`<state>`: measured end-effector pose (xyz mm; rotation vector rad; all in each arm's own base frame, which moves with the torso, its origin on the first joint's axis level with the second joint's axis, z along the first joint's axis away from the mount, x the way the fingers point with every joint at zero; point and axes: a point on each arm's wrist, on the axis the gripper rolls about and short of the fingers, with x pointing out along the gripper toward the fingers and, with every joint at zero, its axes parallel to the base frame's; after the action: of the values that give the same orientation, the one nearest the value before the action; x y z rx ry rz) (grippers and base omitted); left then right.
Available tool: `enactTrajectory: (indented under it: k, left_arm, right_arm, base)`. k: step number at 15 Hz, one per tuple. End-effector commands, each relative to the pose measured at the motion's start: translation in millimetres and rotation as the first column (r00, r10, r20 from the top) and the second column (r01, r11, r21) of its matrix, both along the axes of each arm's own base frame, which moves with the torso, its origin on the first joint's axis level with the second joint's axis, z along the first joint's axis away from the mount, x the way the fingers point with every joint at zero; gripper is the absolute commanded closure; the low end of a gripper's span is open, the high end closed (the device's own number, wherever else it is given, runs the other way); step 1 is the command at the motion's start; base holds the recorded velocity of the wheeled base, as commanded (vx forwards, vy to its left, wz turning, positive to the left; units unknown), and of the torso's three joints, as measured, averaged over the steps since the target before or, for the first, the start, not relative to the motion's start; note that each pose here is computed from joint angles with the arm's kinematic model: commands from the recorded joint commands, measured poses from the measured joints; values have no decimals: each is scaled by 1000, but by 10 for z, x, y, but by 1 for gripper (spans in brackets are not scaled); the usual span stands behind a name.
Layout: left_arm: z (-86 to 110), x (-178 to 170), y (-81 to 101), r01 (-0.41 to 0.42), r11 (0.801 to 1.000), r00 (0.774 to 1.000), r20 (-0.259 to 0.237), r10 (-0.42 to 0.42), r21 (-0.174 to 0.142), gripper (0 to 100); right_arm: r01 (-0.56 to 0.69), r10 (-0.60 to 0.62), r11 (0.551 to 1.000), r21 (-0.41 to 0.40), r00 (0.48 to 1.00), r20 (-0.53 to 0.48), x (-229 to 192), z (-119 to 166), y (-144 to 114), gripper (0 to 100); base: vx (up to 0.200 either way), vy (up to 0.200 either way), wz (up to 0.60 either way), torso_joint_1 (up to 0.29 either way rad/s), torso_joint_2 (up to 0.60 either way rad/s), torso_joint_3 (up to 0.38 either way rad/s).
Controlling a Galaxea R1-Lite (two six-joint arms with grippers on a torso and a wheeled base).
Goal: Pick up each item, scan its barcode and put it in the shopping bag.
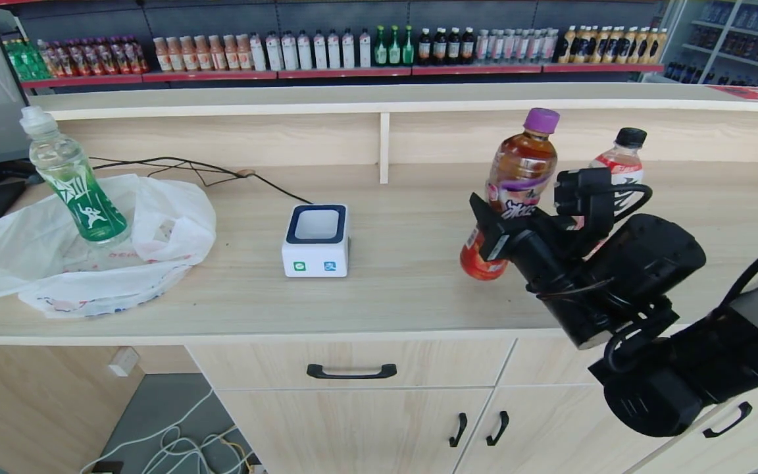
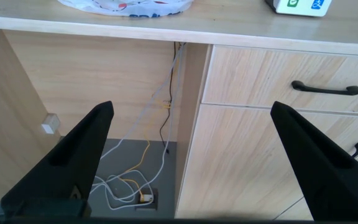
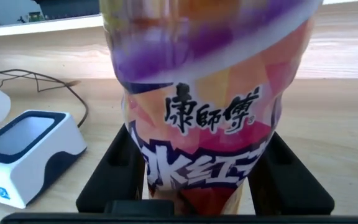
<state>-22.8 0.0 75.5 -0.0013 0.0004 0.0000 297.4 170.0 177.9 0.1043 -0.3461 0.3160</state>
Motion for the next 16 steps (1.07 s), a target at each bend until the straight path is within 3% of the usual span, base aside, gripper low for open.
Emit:
enactTrajectory:
  k: [1,8,16]
  left_arm:
    - [0,0,0,0,1000,1000,0,0,0,0]
    - [0,0,0,0,1000,1000,0,0,0,0]
    - [0,0,0,0,1000,1000,0,0,0,0]
  right_arm:
    - [-47,46,999,17,999,28,-328,182,-18,100]
    - [-163,162,987,19,986,39,-776,282,87,100]
    - [-174,174,984,28,984,27,-1218,304,-262,100]
  base:
    - [0,0,0,0,0,0]
    - [0,0,0,0,0,0]
    - [0,0,0,0,0,0]
